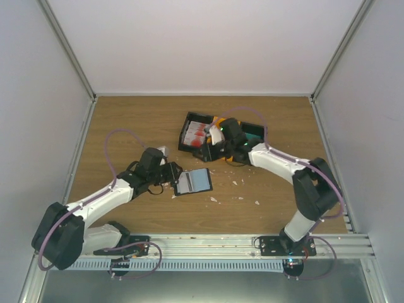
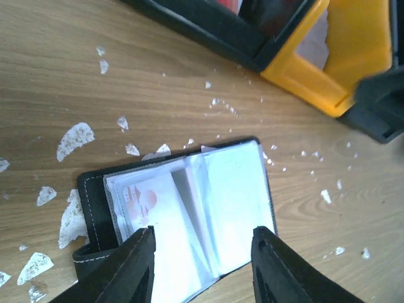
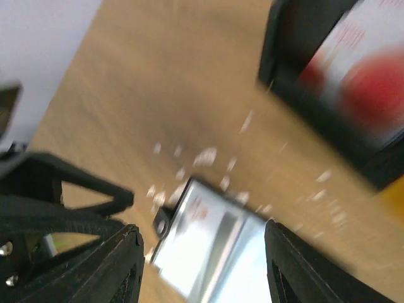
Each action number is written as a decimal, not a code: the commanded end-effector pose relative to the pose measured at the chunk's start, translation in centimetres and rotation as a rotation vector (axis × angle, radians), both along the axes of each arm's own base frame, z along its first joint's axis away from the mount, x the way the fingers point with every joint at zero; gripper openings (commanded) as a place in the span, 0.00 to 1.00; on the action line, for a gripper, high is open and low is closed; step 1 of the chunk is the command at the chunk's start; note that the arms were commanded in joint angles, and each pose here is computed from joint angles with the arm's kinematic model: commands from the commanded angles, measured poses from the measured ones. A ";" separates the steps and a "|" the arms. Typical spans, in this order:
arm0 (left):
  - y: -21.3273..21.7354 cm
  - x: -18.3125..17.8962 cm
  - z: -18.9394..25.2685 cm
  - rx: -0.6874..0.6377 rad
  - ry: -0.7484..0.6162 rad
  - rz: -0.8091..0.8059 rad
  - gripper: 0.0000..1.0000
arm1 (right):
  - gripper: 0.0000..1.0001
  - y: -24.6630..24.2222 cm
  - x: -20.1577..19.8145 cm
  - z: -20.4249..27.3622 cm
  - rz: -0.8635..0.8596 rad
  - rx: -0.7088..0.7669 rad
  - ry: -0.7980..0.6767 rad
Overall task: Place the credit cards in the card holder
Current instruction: Turn over the card slot in the card holder.
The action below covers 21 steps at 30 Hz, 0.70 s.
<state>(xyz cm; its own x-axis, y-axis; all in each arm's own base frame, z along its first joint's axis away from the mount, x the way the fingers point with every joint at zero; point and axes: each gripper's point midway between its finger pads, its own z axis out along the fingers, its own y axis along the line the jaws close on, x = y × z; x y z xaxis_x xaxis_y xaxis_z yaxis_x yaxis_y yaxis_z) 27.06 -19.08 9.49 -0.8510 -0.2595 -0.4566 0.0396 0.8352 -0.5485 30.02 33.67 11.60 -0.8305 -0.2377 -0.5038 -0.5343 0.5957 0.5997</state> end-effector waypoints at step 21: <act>-1.5 7.0 3.5 -0.098 -0.058 -0.019 0.55 | 0.52 -12.1 12.5 5.4 -0.250 -0.411 -0.357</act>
